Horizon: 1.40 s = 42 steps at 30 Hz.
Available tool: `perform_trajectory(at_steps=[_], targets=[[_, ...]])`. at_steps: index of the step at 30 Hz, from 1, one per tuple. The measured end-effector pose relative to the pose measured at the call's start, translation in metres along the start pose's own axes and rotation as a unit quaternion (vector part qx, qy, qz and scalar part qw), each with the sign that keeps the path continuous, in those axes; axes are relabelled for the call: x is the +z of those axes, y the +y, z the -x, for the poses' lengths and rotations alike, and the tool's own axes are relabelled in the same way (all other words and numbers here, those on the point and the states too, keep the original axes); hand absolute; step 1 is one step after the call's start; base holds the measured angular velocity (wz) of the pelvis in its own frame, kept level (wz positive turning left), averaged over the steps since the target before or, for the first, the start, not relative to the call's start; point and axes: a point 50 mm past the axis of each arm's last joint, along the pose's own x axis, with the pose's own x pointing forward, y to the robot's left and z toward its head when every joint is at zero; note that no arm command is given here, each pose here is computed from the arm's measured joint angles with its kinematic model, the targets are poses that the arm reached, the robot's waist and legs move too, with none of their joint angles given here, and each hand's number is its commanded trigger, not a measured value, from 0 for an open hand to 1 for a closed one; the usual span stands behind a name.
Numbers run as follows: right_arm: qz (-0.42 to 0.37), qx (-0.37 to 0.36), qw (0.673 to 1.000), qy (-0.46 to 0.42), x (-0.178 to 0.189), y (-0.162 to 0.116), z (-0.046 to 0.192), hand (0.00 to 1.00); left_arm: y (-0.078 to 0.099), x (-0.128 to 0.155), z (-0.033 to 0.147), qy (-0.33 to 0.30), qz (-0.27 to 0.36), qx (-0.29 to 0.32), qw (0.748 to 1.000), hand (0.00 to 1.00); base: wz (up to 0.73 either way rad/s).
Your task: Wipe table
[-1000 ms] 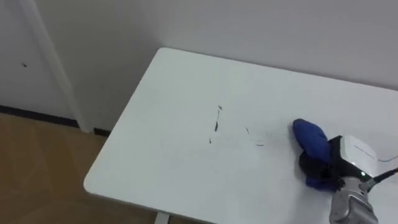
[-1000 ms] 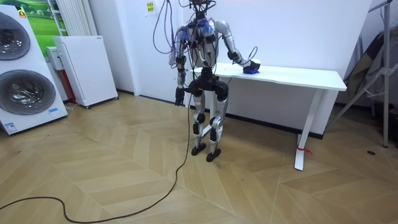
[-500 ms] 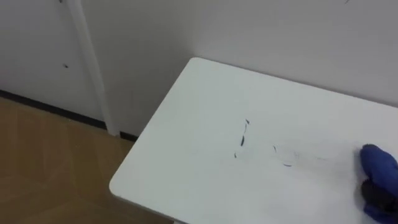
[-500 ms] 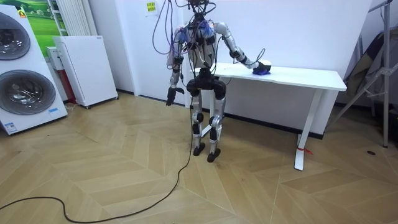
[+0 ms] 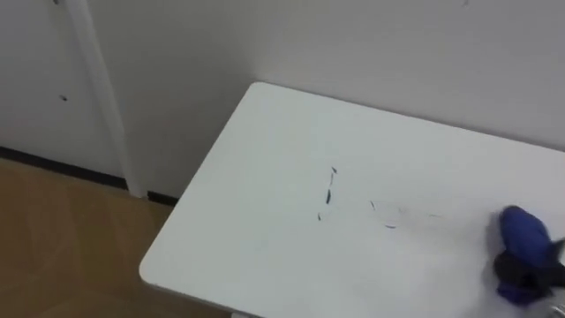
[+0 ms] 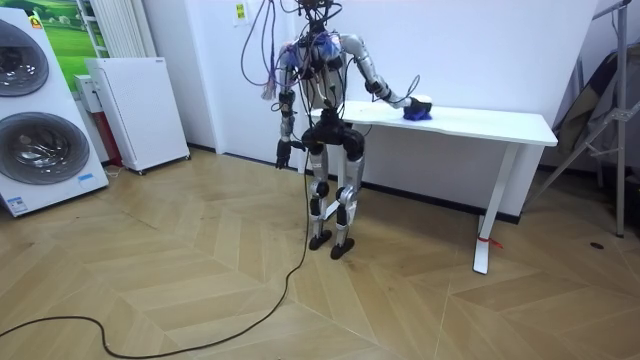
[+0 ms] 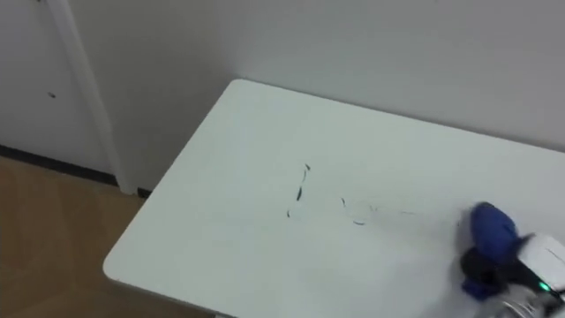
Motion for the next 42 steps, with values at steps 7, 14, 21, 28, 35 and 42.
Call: perform_trajectory(at_steps=[7,14,21,28,35,42], targets=[[0.027,0.006,0.984,-0.176,0.099,-0.013,0.010,1.00,-0.007,0.029,0.006,-0.052,-0.011,0.002,0.999,0.00,0.40],[-0.044,0.005,0.990,-0.134,0.030,-0.009,-0.008,1.00,-0.006,-0.005,0.003,-0.029,0.029,-0.002,0.999,0.00,0.56],[-0.038,-0.009,0.996,0.083,-0.103,-0.016,-0.009,1.00,0.026,-0.031,0.002,0.005,0.024,0.049,0.999,0.00,0.31],[-0.060,0.004,0.991,0.123,-0.102,-0.005,-0.005,1.00,0.014,-0.011,0.001,-0.016,0.003,0.028,0.999,0.00,-0.26],[-0.071,0.033,0.996,-0.031,0.022,0.005,-0.004,1.00,-0.005,0.008,0.001,-0.018,-0.014,-0.001,1.000,0.00,-0.78],[-0.061,0.060,0.979,-0.187,0.093,0.002,0.018,1.00,-0.006,0.032,0.006,-0.061,-0.016,0.006,0.998,0.00,0.11]])
